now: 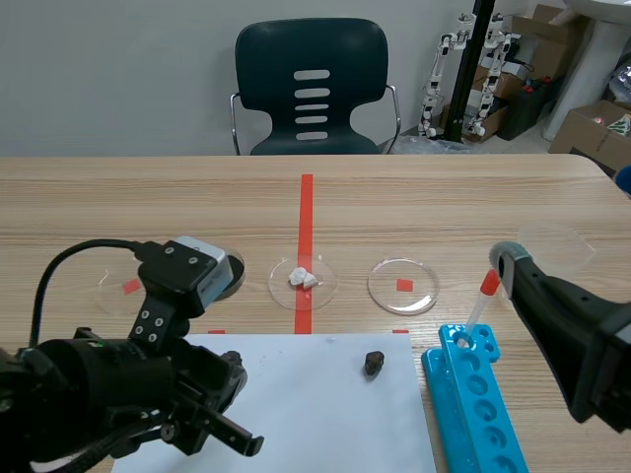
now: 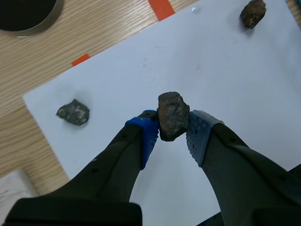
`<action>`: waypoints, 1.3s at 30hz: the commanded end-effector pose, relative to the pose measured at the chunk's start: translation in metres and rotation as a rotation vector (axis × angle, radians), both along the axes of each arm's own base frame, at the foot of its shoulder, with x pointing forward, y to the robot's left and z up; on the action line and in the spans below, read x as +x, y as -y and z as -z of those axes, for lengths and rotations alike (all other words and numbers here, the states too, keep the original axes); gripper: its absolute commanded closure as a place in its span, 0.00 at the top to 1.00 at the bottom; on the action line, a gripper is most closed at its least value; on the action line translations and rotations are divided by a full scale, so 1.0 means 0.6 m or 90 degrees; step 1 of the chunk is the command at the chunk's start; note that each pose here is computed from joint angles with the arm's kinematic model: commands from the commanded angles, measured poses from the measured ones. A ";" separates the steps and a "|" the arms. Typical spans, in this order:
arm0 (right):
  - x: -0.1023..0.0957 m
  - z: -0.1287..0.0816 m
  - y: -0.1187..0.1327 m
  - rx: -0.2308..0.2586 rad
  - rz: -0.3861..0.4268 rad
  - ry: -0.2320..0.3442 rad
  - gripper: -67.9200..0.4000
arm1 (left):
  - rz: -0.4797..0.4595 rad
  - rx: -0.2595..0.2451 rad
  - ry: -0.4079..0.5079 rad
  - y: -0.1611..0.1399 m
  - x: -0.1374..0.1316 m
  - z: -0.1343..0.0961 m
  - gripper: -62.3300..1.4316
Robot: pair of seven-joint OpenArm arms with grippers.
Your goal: Put the middle mineral back
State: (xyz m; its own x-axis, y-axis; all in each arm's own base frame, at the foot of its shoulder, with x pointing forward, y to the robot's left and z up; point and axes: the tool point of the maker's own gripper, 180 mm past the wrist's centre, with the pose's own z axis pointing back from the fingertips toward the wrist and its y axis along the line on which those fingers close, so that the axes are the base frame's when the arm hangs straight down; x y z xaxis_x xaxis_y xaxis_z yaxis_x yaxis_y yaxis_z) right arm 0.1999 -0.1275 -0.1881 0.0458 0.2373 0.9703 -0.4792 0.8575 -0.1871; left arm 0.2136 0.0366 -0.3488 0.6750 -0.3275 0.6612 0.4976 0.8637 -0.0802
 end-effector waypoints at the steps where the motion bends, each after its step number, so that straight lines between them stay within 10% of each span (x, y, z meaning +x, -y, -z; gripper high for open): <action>1: 0.005 -0.019 -0.004 0.008 -0.004 0.026 1.00 | 0.008 -0.022 0.021 0.020 0.011 -0.015 0.20; 39: 0.005 -0.019 -0.004 0.008 -0.003 0.025 1.00 | -0.011 -0.021 -0.035 0.089 0.088 0.078 0.20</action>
